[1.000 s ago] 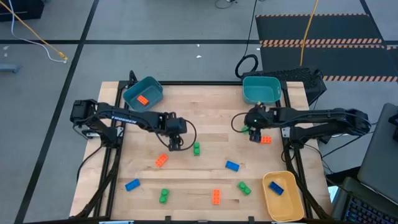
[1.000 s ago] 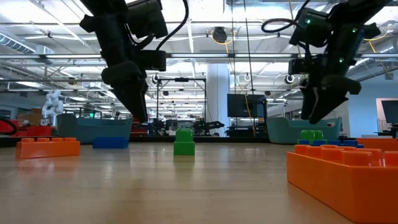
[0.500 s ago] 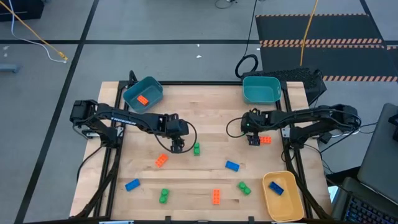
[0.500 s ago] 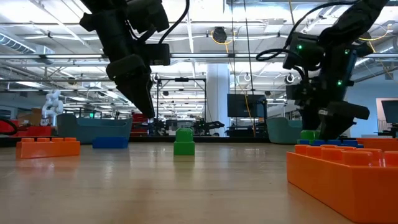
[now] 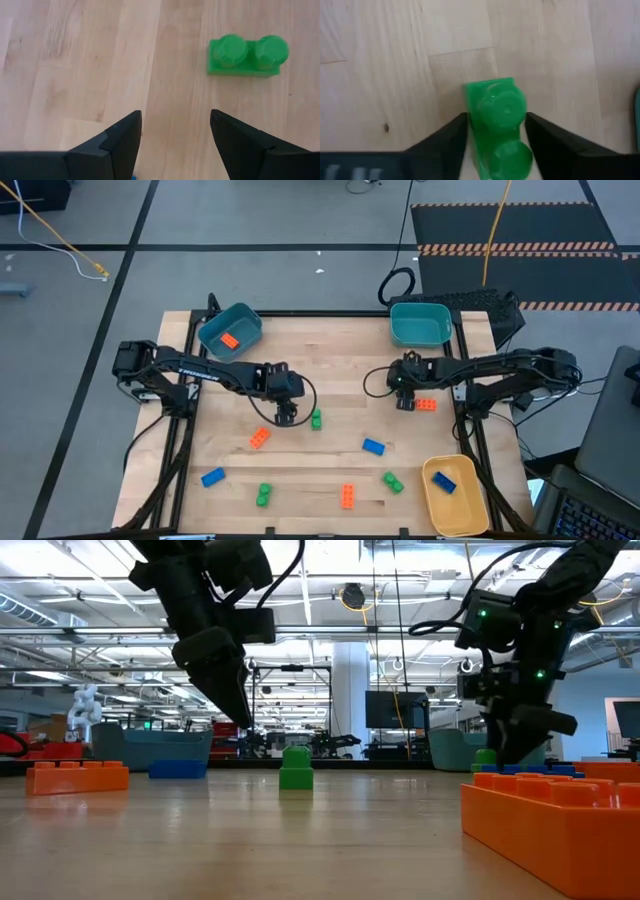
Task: Sort & place blocks by color
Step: Put the top right green game piece into the light blue bin
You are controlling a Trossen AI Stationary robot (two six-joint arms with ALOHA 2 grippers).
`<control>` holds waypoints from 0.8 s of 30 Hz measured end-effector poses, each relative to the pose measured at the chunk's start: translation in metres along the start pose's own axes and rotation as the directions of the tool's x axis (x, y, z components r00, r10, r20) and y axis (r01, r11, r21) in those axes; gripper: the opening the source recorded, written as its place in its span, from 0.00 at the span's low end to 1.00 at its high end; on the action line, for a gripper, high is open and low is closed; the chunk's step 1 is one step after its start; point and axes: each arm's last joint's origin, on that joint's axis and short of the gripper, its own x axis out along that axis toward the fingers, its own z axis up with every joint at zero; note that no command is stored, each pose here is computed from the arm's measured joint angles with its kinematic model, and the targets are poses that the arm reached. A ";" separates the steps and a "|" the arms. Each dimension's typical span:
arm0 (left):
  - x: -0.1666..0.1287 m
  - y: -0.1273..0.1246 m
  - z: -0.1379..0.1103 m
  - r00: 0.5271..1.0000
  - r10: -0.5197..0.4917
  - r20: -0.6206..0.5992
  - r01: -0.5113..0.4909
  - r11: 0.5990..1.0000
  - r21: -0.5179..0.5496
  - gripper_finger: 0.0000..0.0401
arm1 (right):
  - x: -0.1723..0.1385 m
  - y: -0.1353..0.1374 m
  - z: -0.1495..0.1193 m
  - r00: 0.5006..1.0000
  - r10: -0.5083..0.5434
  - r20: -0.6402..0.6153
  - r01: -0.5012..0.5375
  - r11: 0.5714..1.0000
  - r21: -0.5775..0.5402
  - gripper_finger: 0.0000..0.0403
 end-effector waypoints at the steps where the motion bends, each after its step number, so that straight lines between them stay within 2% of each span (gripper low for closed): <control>1: 0.000 0.000 0.000 1.000 0.000 0.003 0.000 1.000 0.005 0.59 | 0.000 0.000 0.000 1.000 -0.002 0.002 0.002 1.000 0.002 0.36; 3: 0.000 0.000 0.001 1.000 0.001 0.014 -0.001 1.000 0.025 0.59 | 0.000 -0.001 0.002 0.999 -0.032 0.022 0.032 0.999 0.013 0.28; 5: -0.001 0.001 0.005 0.999 0.030 0.034 -0.032 0.997 0.065 0.59 | -0.001 -0.003 0.006 0.994 -0.102 0.049 0.100 0.994 0.038 0.28; 7: -0.006 0.004 0.016 0.989 0.111 0.098 -0.118 0.990 0.073 0.59 | -0.002 -0.006 0.012 0.982 -0.156 0.106 0.151 0.987 0.047 0.28; 9: -0.016 0.007 0.034 0.956 0.214 0.199 -0.229 0.972 0.054 0.59 | -0.004 -0.008 0.018 0.970 -0.171 0.171 0.166 0.985 0.040 0.28; 11: -0.026 0.010 0.052 0.916 0.277 0.291 -0.307 0.950 0.062 0.59 | -0.008 -0.011 0.022 0.964 -0.178 0.196 0.173 0.984 0.040 0.28; 15: -0.046 0.022 0.080 0.845 0.310 0.436 -0.385 0.918 0.094 0.59 | -0.017 -0.024 0.029 0.951 -0.257 0.173 0.248 0.966 0.074 0.28; 19: -0.056 0.048 0.094 0.781 0.374 0.500 -0.434 0.901 0.006 0.59 | -0.032 -0.042 0.038 0.904 -0.384 0.189 0.363 0.922 0.136 0.28; 24: -0.055 0.084 0.090 0.754 0.457 0.472 -0.423 0.887 -0.183 0.59 | -0.056 -0.072 0.042 0.850 -0.477 0.224 0.416 0.868 0.273 0.28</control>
